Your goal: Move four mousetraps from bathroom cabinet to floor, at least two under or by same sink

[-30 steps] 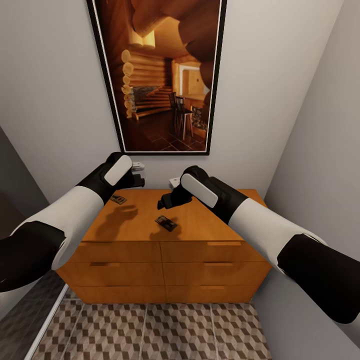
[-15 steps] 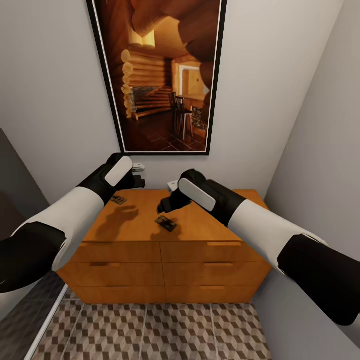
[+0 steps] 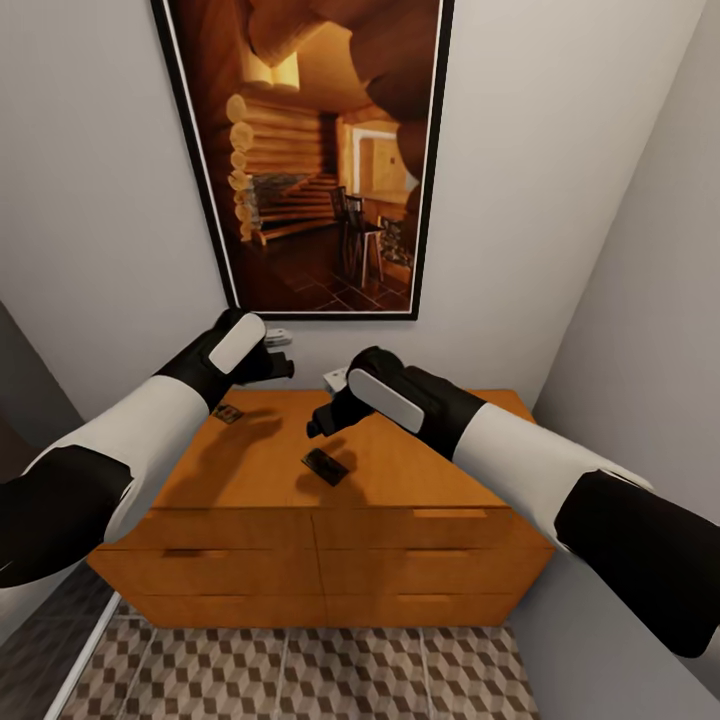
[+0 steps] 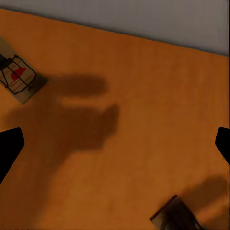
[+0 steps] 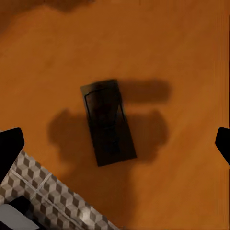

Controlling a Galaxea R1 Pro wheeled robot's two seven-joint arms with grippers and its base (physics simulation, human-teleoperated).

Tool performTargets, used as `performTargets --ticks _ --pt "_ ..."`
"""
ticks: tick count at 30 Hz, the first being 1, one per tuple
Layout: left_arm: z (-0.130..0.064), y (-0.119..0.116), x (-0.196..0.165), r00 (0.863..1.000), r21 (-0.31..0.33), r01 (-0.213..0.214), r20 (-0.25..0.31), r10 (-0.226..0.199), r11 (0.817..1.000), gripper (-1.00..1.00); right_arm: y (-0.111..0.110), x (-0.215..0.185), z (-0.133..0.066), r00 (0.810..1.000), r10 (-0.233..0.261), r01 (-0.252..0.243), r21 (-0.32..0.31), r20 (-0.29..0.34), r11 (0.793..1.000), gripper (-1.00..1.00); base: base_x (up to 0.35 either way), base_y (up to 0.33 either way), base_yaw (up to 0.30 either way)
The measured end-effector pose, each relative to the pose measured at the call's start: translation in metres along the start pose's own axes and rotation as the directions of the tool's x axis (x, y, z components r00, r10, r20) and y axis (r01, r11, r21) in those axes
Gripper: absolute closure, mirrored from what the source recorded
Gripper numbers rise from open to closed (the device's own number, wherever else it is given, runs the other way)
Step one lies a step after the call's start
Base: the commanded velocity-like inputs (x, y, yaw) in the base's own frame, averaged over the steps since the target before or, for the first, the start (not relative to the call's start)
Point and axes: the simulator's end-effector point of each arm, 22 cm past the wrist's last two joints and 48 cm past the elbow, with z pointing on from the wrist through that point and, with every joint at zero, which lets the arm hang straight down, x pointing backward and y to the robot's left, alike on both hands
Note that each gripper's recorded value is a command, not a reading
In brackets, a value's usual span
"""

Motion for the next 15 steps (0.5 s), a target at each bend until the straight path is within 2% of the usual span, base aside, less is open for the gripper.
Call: performTargets --ticks 9,15 --pt "0.002 -0.002 0.004 1.000 0.011 0.008 -0.012 -0.008 1.000 -1.00 0.020 -0.012 -0.010 0.997 -0.062 0.063 -0.020 0.047 0.998 -1.00 0.014 -0.004 0.000" --pt "0.004 0.000 0.008 1.000 0.007 0.011 -0.022 -0.011 1.000 -1.00 0.030 -0.018 -0.016 0.994 -0.085 0.087 -0.032 0.071 0.996 -1.00 0.002 -0.001 0.000"
